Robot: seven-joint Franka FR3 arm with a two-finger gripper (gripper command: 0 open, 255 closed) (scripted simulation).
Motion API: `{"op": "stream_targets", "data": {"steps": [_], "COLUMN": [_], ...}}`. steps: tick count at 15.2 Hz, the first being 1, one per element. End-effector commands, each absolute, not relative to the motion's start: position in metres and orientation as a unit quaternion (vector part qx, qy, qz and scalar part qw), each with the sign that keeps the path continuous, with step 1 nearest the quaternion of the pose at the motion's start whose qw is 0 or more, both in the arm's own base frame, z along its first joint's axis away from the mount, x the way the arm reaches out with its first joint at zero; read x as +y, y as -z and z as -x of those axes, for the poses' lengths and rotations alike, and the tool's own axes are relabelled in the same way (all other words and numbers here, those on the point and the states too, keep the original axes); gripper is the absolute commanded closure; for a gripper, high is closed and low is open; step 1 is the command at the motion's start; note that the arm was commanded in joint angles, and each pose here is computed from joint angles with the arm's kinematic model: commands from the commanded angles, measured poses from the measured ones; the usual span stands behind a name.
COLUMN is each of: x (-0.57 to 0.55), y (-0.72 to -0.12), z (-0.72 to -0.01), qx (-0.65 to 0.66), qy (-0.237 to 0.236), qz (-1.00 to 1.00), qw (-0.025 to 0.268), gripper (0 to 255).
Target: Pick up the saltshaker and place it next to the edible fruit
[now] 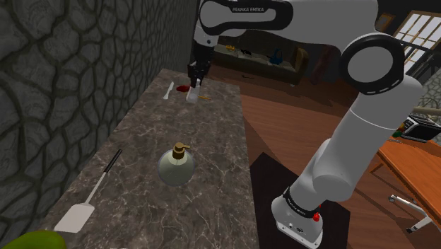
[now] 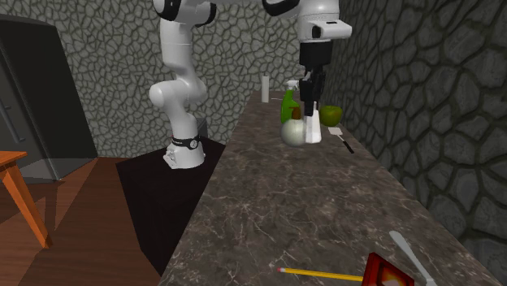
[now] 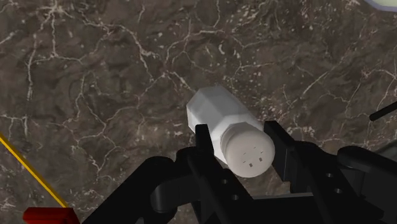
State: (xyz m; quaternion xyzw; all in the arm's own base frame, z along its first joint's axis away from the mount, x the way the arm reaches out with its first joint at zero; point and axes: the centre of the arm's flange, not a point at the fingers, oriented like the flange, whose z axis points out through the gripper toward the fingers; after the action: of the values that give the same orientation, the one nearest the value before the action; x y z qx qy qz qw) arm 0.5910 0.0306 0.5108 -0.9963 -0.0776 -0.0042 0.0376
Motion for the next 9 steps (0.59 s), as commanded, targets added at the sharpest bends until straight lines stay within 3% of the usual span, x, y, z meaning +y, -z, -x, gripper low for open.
{"op": "stream_targets", "data": {"steps": [1,9], "x": [0.03,0.066], "y": [-0.521,-0.545], "z": [-0.59,-0.573], "qx": [-0.078,-0.078], "qy": [0.004,0.004], "qz": [0.996,0.996], "qw": [0.038,0.038], "gripper": [255,255]}}
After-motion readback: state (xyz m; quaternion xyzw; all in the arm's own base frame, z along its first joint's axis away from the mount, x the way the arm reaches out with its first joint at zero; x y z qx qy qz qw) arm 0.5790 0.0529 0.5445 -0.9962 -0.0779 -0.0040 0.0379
